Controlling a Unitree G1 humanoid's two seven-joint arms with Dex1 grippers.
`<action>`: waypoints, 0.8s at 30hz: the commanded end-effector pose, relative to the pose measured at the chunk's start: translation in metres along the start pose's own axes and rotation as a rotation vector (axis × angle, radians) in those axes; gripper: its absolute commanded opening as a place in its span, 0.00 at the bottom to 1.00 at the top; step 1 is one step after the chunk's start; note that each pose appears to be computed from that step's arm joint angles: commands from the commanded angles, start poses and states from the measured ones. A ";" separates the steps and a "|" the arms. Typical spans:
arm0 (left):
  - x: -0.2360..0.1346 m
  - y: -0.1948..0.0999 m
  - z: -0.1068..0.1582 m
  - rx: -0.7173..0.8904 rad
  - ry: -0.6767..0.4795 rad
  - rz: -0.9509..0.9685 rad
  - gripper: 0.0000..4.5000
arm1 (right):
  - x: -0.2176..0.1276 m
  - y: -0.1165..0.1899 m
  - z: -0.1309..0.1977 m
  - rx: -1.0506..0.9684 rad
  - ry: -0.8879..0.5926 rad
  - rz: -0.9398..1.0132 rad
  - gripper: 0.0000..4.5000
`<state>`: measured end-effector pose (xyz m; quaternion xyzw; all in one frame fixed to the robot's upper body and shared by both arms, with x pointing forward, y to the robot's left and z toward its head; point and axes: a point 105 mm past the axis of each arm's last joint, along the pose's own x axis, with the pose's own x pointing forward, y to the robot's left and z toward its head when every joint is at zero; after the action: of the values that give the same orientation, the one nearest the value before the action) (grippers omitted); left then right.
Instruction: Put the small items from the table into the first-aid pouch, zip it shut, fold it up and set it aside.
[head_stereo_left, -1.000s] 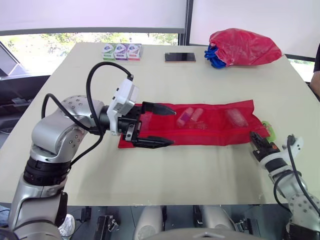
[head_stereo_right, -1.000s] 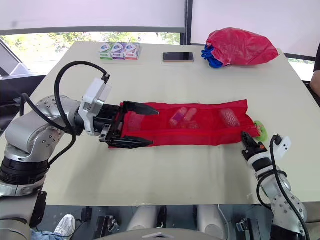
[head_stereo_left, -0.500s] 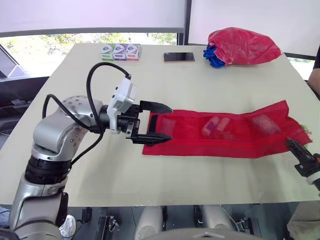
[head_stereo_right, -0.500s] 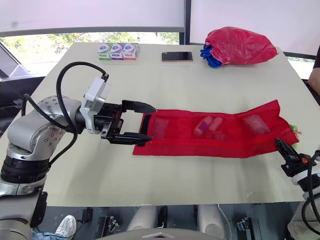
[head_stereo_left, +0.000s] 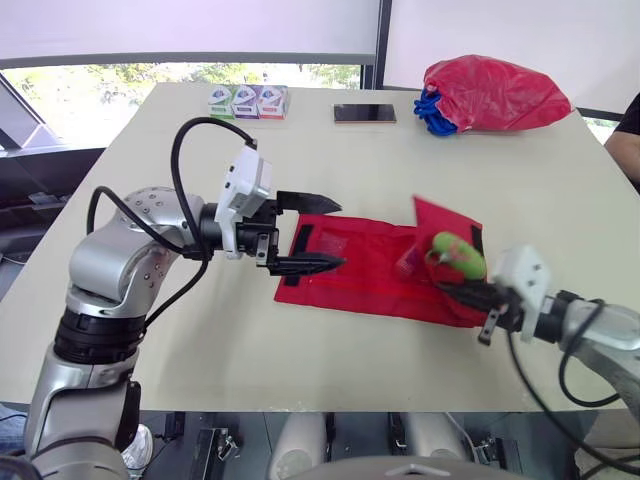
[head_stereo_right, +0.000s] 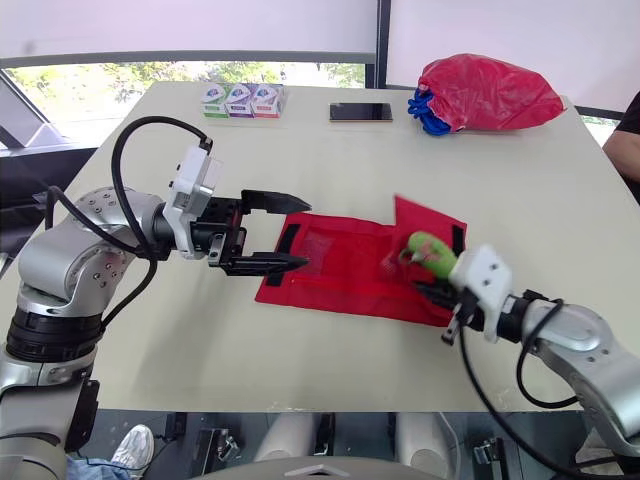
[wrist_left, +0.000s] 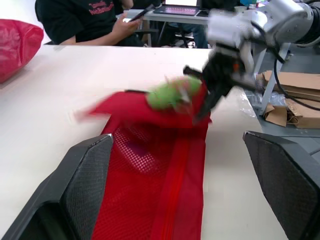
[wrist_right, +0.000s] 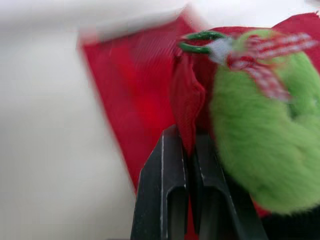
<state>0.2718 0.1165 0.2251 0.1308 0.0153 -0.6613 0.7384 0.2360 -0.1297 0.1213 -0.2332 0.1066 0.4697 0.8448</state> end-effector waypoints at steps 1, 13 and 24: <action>-0.003 -0.004 0.010 0.055 -0.008 0.014 1.00 | 0.008 -0.004 0.002 -0.158 0.030 -0.001 0.11; -0.016 -0.001 -0.009 -0.059 -0.025 0.133 1.00 | -0.017 -0.006 0.055 -0.031 -0.203 0.095 0.99; -0.067 0.025 -0.094 -0.417 0.053 0.510 1.00 | -0.049 -0.038 0.081 -0.034 -0.331 0.099 0.99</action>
<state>0.2966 0.1920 0.1500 -0.0108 0.1396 -0.4661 0.8736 0.2426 -0.1429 0.2081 -0.1612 -0.0047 0.5348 0.8294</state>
